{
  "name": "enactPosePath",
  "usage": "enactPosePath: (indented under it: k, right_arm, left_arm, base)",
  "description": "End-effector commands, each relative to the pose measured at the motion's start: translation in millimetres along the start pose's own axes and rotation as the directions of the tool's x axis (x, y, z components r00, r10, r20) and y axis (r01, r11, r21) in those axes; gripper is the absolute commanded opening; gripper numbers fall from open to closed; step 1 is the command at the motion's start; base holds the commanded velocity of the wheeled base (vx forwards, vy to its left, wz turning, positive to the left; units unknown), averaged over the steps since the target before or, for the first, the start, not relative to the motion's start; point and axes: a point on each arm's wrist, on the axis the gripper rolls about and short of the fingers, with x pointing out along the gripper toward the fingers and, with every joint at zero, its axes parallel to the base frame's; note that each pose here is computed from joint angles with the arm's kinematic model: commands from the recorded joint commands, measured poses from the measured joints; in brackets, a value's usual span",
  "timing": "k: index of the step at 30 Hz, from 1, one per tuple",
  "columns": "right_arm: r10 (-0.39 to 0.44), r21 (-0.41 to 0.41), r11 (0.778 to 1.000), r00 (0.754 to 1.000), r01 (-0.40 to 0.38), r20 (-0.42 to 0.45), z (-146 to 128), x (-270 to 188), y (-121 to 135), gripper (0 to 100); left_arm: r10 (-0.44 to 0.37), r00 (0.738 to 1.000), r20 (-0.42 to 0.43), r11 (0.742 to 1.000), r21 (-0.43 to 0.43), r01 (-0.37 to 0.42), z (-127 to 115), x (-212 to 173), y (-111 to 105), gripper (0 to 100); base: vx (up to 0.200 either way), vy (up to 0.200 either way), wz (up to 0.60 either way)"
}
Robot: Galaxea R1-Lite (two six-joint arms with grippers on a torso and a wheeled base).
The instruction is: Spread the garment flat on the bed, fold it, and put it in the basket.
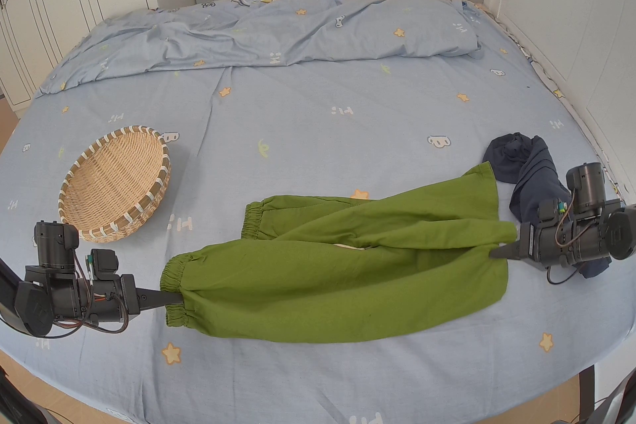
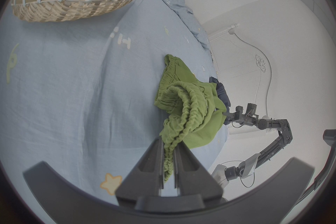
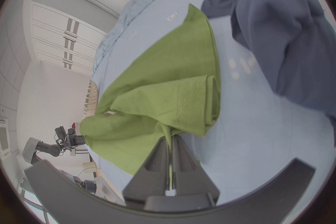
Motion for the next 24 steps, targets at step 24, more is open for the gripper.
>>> enactPosePath:
  k: [24]
  right_arm:
    - [0.068,-0.106,0.993,0.985,-0.052,0.156,83,86,-21,0]
  left_arm:
    - [0.011,0.999,0.033,1.0,0.004,-0.011,12,23,34,0]
  base:
    - [0.0,0.0,0.0]
